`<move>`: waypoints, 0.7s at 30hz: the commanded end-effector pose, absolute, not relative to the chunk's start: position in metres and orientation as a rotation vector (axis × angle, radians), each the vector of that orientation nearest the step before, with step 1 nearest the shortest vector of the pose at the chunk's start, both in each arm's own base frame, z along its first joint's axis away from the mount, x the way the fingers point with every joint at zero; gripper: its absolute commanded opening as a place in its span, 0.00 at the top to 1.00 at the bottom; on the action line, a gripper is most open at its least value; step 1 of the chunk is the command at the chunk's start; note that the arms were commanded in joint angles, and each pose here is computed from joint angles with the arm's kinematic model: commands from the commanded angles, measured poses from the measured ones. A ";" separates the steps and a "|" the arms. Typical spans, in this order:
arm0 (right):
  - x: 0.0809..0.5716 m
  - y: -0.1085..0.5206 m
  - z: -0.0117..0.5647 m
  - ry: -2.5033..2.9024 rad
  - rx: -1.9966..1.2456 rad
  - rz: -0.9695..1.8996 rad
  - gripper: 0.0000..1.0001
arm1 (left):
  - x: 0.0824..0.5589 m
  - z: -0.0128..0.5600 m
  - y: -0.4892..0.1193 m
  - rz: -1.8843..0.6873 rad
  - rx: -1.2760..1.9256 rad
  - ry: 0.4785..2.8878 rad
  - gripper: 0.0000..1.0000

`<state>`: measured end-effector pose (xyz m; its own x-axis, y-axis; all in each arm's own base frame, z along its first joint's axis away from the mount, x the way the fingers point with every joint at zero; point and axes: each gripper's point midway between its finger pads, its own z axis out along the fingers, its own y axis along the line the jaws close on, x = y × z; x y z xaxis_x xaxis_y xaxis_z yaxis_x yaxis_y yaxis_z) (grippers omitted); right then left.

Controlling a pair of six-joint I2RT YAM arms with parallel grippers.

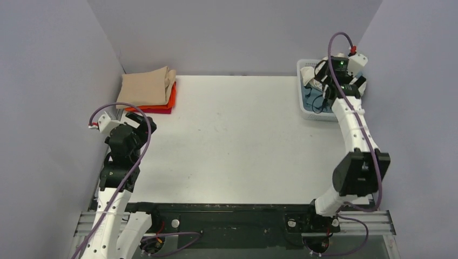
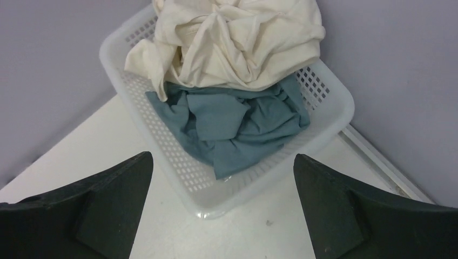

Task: Fold and stack the t-shirts
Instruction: Grab crumpled tshirt from bin with the right arm

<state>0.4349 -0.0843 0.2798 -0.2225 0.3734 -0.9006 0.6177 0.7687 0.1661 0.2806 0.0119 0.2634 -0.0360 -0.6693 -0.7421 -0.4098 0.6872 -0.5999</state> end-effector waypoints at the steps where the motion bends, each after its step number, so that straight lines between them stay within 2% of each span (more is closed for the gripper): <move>1: 0.486 -0.116 0.269 1.825 0.833 -0.427 0.01 | 0.292 0.285 0.014 -0.294 -0.837 1.544 0.02; 3: 0.523 -0.125 0.238 1.856 0.854 -0.458 0.01 | 0.295 0.284 0.012 -0.310 -0.816 1.528 0.02; 4: 0.536 -0.131 0.253 1.808 0.870 -0.441 0.02 | 0.296 0.284 0.011 -0.312 -0.806 1.524 0.02; 5: 0.550 -0.134 0.228 1.836 0.880 -0.449 0.02 | 0.299 0.284 0.010 -0.321 -0.795 1.513 0.02; 6: 0.563 -0.140 0.241 1.791 0.891 -0.429 0.03 | 0.300 0.287 0.010 -0.325 -0.783 1.496 0.02; 7: 0.577 -0.142 0.220 1.809 0.897 -0.430 0.03 | 0.301 0.281 0.009 -0.325 -0.778 1.505 0.02; 12: 0.625 -0.160 0.194 1.749 0.923 -0.396 0.05 | 0.308 0.272 0.009 -0.308 -0.754 1.506 0.02; 16: 0.653 -0.172 0.170 1.710 0.949 -0.350 0.13 | 0.313 0.267 0.013 -0.270 -0.759 1.524 0.02; 18: 0.666 -0.172 0.163 1.691 0.945 -0.280 0.25 | 0.316 0.264 0.013 -0.263 -0.756 1.537 0.02; 20: 0.676 -0.174 0.166 1.652 0.943 -0.224 0.46 | 0.317 0.262 0.012 -0.260 -0.755 1.546 0.02; 21: 0.677 -0.174 0.169 1.640 0.945 -0.213 0.75 | 0.318 0.261 0.013 -0.256 -0.757 1.549 0.02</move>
